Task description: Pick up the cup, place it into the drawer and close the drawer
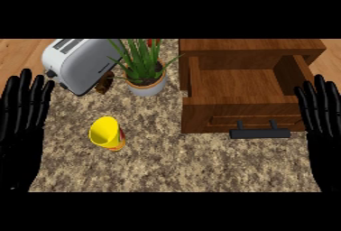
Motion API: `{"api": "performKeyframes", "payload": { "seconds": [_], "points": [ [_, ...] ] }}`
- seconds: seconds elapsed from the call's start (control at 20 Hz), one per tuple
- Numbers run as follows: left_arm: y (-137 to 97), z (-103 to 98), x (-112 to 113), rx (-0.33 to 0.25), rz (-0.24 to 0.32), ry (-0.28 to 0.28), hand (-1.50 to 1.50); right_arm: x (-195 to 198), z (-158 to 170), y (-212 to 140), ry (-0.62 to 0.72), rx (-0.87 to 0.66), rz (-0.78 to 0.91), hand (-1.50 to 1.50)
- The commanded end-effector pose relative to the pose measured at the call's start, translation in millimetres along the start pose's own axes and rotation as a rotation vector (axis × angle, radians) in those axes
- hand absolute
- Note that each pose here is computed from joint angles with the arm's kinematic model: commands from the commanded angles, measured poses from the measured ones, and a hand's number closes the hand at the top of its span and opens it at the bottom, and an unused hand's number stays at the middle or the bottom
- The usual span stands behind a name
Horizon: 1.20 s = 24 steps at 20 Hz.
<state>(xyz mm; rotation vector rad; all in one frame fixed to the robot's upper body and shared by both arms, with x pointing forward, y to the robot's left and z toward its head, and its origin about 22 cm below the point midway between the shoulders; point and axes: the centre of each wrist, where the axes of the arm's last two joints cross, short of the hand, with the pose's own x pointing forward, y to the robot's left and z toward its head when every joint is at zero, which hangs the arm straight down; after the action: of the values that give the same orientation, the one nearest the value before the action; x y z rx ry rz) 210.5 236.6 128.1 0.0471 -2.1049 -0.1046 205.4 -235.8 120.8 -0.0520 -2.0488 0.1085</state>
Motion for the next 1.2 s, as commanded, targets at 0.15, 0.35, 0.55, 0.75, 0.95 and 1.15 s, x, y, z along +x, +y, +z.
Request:
{"api": "performKeyframes", "payload": {
  "seconds": [0.15,0.35,0.55,0.75,0.95,1.15],
  "points": [
    [11.8,2.4,10.2,-0.171,0.080,-0.032,-1.50,29.3,1.8,-12.5,-0.074,0.011,-0.007,-1.50],
    [9.9,9.9,-31.7,-0.066,0.295,0.205,-1.50,3.1,-10.7,-6.8,0.057,0.154,-0.024,-1.50],
    [31.2,-12.7,-55.9,-0.063,0.329,0.232,-1.50,-6.7,-14.6,5.8,0.086,0.169,-0.035,-1.50],
    [36.4,-7.2,-74.3,-0.073,0.282,0.268,-1.50,-5.8,-34.3,-16.7,0.072,0.165,-0.033,-1.50],
    [49.4,13.7,-100.3,-0.047,0.244,0.326,-1.50,-9.4,-39.7,-10.8,0.068,0.164,-0.032,-1.50],
    [63.0,16.6,-135.3,-0.024,0.208,0.377,-1.50,-16.9,-53.9,-0.5,0.055,0.168,-0.031,-1.50]
  ]
}}
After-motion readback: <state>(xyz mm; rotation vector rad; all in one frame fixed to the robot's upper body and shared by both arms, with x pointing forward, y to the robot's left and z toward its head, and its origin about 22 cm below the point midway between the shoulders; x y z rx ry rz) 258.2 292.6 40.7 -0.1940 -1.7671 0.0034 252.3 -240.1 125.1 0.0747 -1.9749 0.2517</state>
